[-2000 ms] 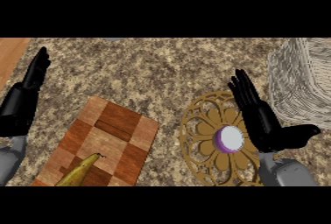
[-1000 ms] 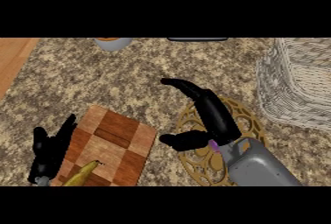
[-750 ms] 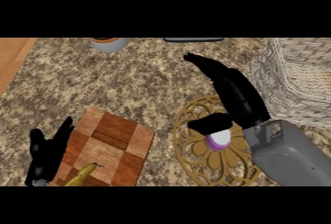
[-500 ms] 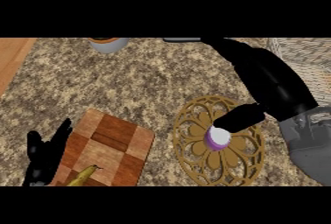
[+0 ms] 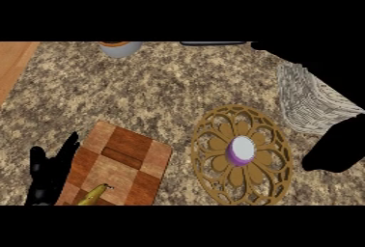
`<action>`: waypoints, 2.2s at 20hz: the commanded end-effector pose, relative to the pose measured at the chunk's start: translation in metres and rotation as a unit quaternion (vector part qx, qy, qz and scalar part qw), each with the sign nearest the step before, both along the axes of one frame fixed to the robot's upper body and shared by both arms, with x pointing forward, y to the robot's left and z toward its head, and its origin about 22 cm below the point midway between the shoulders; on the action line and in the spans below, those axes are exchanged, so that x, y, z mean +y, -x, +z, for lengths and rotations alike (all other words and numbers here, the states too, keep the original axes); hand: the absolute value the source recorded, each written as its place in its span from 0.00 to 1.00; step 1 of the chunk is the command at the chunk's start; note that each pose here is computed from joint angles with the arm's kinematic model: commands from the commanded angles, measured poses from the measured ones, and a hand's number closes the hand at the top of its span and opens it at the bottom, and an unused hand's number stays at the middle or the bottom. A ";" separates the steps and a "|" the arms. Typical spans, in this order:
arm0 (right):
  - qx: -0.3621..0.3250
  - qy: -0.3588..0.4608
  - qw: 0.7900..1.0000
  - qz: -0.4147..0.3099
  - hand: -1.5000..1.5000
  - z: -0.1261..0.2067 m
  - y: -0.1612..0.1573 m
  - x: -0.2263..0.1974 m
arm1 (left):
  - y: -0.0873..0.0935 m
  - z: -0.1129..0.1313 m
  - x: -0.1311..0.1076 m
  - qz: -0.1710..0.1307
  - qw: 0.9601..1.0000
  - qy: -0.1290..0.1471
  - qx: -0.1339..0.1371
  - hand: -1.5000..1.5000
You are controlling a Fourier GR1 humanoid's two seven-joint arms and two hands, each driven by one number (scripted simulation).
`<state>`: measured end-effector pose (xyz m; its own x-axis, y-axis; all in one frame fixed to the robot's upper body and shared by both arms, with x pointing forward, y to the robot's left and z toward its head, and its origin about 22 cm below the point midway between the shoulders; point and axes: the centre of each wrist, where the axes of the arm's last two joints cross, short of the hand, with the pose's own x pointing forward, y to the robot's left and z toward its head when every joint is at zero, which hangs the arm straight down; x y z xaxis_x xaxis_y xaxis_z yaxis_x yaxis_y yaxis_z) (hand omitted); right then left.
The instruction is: Pick the can from the placemat and place it in the basket
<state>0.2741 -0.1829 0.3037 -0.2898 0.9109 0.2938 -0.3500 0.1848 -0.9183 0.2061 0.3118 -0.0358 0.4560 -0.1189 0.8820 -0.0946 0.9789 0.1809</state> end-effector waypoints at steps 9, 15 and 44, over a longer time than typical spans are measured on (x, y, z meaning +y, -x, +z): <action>0.065 0.056 0.996 -0.021 0.00 0.021 0.027 -0.016 | 0.010 -0.020 -0.023 -0.005 0.999 0.022 0.050 0.50; 0.065 0.019 0.997 -0.029 0.00 -0.014 0.023 -0.014 | -0.006 -0.009 -0.029 -0.018 0.999 0.023 0.040 0.50; 0.077 0.048 0.995 -0.041 0.00 -0.162 0.011 0.003 | 0.008 -0.010 -0.018 -0.019 0.999 0.025 0.043 0.50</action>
<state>0.2553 -0.1800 0.1622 -0.1832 0.9530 0.2414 -0.4716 0.1302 -0.8722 0.2073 0.3002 -0.0345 0.4520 -0.1235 0.8834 -0.0602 0.9839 0.1683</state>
